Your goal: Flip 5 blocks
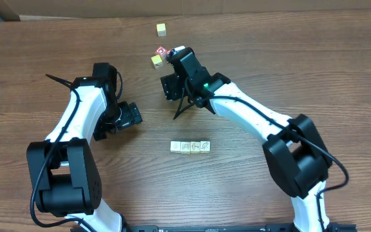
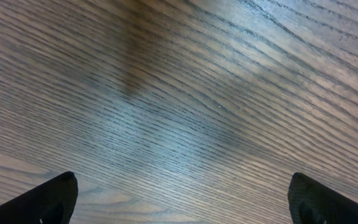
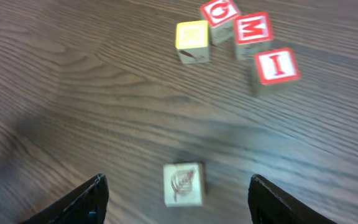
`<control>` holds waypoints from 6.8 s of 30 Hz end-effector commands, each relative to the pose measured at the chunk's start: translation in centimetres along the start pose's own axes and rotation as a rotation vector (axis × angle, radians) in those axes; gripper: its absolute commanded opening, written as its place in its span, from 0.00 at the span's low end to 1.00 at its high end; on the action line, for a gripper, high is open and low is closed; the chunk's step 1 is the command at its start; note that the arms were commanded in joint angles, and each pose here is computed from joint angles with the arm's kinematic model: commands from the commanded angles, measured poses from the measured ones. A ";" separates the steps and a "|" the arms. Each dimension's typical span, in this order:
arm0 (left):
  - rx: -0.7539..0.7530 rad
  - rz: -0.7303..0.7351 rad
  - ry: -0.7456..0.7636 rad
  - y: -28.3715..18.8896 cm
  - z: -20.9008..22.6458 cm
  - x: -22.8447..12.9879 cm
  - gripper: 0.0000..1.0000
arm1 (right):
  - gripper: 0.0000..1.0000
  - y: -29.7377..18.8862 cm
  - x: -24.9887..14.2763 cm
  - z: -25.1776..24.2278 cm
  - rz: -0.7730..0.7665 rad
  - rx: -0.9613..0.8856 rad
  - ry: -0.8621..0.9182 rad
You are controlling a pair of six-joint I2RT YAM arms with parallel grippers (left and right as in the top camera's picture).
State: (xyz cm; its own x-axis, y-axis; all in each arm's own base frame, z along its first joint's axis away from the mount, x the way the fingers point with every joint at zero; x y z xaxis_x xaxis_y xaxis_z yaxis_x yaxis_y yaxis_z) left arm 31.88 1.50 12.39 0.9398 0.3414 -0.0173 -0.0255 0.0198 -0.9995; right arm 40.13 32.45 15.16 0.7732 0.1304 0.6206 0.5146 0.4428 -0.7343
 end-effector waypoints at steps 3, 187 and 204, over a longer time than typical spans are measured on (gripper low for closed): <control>-0.001 -0.045 0.009 -1.3 0.0 0.4 1.00 | 0.70 3.8 -2.4 0.5 0.060 0.060 -0.023; -0.001 -0.045 0.009 -1.3 0.0 0.4 1.00 | 0.22 -8.1 -13.4 -9.8 0.253 -0.066 0.707; -0.001 -0.045 0.009 -1.3 0.0 0.4 1.00 | 0.04 -11.4 -18.0 -11.7 0.495 -0.288 0.903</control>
State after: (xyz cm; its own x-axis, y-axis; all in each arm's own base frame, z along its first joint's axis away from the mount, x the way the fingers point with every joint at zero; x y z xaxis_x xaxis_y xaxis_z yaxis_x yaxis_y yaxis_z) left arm 31.90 1.56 12.41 0.9398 0.3413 -0.0141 -0.0247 0.0267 -0.9993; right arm 25.46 14.30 8.99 0.8646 -0.4918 -0.1029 0.0365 0.2656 -0.9634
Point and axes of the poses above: each gripper's point midway between its finger pads, its own y axis out along the fingers, its own z axis along the line the jaws close on, x = y × z, the point moved 8 cm from there along -y, back along the fingers, and after that the axes turned 6 degrees about y, right-handed, at the moved point
